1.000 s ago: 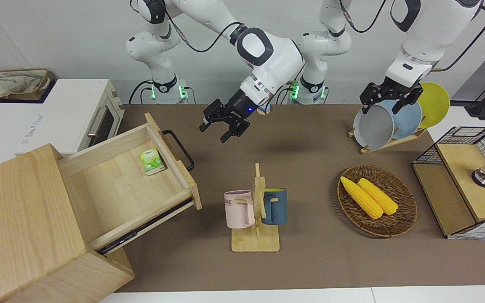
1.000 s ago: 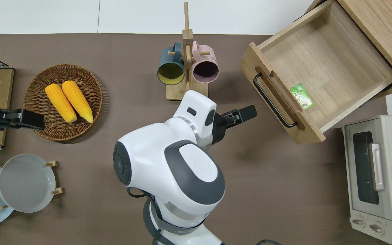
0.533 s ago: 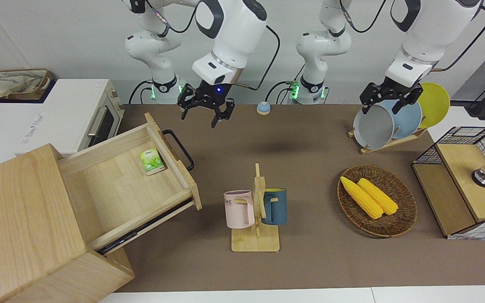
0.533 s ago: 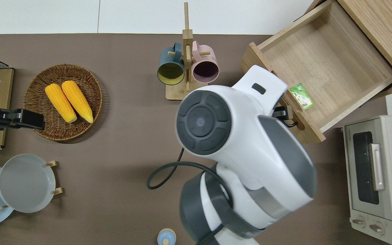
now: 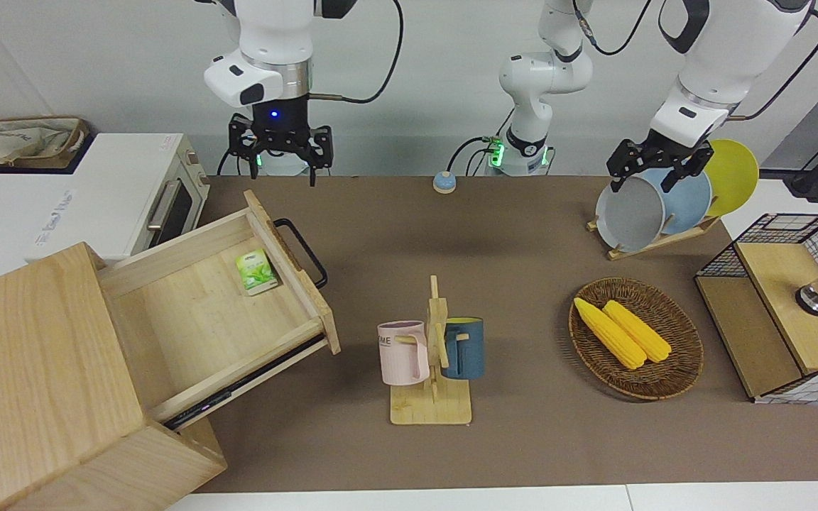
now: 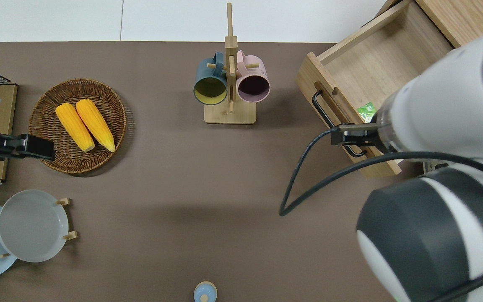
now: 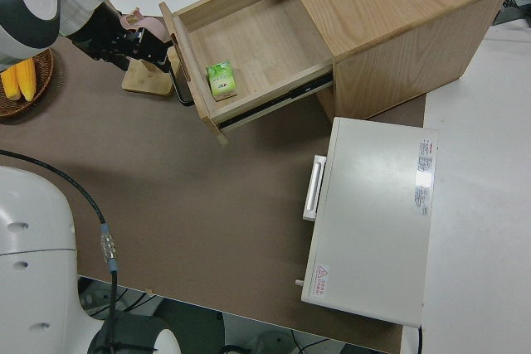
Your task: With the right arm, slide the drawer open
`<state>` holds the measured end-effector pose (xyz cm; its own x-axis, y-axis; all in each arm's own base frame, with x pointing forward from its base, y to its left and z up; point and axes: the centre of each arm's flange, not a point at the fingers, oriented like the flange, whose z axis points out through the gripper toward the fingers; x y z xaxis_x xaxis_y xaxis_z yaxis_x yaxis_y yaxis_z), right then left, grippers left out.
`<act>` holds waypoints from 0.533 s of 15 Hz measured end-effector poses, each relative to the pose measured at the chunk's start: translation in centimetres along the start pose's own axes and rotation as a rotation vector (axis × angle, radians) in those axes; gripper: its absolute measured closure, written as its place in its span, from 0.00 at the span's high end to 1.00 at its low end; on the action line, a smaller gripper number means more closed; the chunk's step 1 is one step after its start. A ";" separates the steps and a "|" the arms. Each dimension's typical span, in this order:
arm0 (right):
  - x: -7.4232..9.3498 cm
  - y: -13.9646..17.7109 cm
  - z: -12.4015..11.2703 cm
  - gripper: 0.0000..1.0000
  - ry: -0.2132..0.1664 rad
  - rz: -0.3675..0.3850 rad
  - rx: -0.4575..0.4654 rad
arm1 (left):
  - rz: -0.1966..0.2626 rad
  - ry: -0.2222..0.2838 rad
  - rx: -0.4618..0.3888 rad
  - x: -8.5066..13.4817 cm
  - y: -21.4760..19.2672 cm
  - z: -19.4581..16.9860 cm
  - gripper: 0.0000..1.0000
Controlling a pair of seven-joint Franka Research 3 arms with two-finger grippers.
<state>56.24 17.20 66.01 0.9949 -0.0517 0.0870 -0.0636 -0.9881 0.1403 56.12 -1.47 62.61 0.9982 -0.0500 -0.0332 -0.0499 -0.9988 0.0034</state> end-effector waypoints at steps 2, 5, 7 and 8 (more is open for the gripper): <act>0.4 2.2 -0.1 0.99 -0.009 -0.010 0.027 | 0.000 0.000 0.000 0.0 0.0 0.0 1.00; 1.4 6.0 0.6 0.99 -0.038 -0.016 0.096 | 0.000 0.000 0.000 0.0 0.0 0.0 1.00; 2.1 9.2 1.3 0.99 -0.049 -0.026 0.117 | 0.000 0.000 0.000 0.0 0.0 0.0 1.00; 2.3 10.4 1.7 0.99 -0.054 -0.032 0.119 | 0.000 0.000 0.000 0.0 0.0 0.0 1.00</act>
<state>58.00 6.57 65.99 0.9992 -0.0239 0.0310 -0.0246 -0.9994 0.0238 56.12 -1.47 62.61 0.9982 -0.0499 -0.0332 -0.0499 -0.9988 0.0034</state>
